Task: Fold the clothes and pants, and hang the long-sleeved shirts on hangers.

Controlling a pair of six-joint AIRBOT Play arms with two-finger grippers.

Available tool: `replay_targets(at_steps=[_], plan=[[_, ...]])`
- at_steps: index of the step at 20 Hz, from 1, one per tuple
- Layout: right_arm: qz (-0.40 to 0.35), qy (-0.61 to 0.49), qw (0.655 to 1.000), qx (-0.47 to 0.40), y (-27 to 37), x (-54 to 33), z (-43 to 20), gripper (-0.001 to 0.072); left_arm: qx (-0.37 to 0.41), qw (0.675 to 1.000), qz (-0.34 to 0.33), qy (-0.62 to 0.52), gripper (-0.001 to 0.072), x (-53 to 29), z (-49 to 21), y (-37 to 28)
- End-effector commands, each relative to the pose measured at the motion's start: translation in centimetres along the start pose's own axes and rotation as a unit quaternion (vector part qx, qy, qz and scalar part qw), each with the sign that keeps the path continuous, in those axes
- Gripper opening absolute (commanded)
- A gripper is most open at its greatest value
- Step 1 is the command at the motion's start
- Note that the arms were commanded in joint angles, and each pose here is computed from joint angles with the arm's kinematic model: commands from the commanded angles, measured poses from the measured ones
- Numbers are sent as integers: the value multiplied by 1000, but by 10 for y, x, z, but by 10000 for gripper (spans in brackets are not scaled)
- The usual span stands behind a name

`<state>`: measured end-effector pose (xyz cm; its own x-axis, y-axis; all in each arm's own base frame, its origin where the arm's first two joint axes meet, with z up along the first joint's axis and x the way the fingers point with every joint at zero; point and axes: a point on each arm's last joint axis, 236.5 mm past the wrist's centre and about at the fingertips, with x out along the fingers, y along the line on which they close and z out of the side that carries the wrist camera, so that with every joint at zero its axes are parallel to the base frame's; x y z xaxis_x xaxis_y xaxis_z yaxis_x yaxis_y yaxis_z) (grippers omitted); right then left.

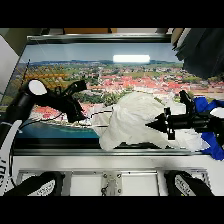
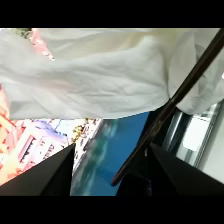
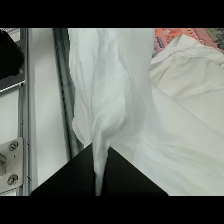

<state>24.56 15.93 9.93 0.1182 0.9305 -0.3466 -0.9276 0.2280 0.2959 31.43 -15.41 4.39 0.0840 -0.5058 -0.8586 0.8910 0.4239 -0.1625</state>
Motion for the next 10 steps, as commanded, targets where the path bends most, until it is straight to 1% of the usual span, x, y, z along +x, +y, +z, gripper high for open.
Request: replay_targets(at_steps=[1,3,5,6,8,10], plan=[[0,0,1000,0,0,0,0,5,-90,992,75,-49,445,-39,3,27],[0,-1,1000,0,0,0,0,5,-172,976,110,-78,445,-64,-1,39],[-2,-1,1000,-4,1,-1,2,5,-268,949,130,-106,444,-86,-7,46],[-4,-1,1000,-8,2,-1,3,5,-304,936,136,-116,444,-94,-10,47],[-14,-1,1000,-13,3,-4,10,5,-343,919,144,-127,444,-104,-15,47],[-43,-7,999,-25,-2,-8,22,5,-375,907,137,-136,446,-94,-23,38]])
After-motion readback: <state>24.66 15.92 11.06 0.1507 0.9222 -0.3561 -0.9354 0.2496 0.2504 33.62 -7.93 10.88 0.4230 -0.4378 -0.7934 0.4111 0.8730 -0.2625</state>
